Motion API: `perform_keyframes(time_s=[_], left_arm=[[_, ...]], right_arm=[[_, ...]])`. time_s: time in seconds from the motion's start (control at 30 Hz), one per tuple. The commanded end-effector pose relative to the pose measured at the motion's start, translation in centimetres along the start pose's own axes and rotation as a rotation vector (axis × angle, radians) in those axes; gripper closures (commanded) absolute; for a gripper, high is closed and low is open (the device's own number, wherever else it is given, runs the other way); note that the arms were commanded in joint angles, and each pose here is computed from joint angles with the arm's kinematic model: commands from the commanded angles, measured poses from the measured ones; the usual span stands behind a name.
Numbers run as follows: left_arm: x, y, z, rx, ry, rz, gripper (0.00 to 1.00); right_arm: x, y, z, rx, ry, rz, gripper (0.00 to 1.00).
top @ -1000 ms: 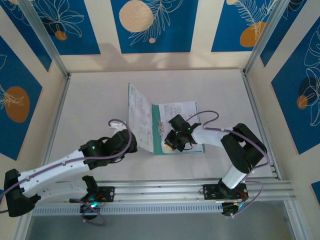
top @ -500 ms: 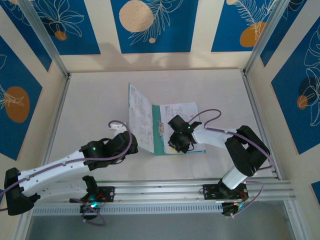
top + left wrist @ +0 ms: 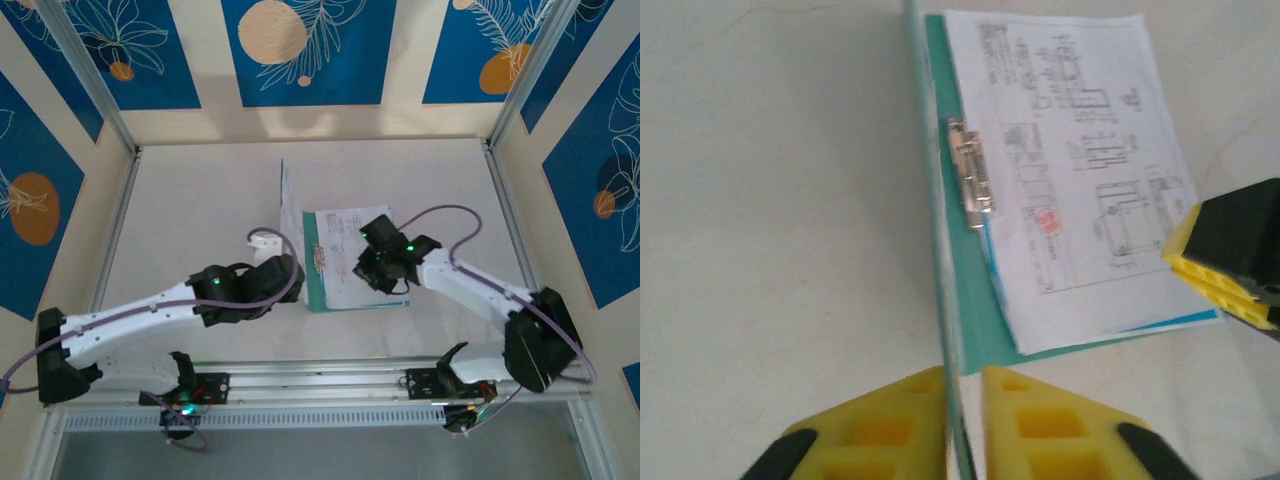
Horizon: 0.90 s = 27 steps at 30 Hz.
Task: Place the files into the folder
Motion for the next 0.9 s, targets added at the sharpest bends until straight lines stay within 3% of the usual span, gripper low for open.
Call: perform_keyframes(time_s=[0.0,0.17,0.3,0.43,0.5,0.57,0.87], left_arm=[[-0.1,-2.8,0.4,-0.003,-0.027,-0.135,0.71],[-3.0,-9.5,-1.9,-0.158,0.059,-0.222,0.42],[-5.9,-14.7,-4.7,-0.311,0.197,-0.245,0.21],[-7.1,-17.4,-5.8,-0.424,0.275,-0.213,0.0],[-6.8,-17.6,-5.5,-0.452,0.274,-0.198,0.0],[-6.2,-17.2,-5.2,-0.471,0.275,-0.173,0.0],[-1.9,-8.2,-4.6,-0.485,0.192,0.046,0.0]], right_arm=[[0.8,-4.0,2.4,-0.09,-0.063,-0.034,0.75],[2.4,-8.0,6.6,-0.077,-0.162,-0.097,0.7],[3.0,-10.2,10.0,-0.075,-0.244,-0.111,0.63],[3.4,-11.2,12.5,-0.067,-0.299,-0.104,0.48],[3.7,-11.3,13.2,-0.048,-0.302,-0.085,0.34],[4.0,-11.0,13.5,-0.013,-0.299,-0.057,0.0],[4.8,-11.0,13.9,-0.015,-0.358,0.012,0.01]])
Point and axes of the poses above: each hand's point on the last joint's axis, 136 mm out from that joint toward the fingers, its own z axis back along the fingers, its own y axis along the line the jaws close on, x = y × z, the point moved 9 cm from there along z, back along the fingers, and after that the axes turned 11 degrees about z, right-handed, at the moved point
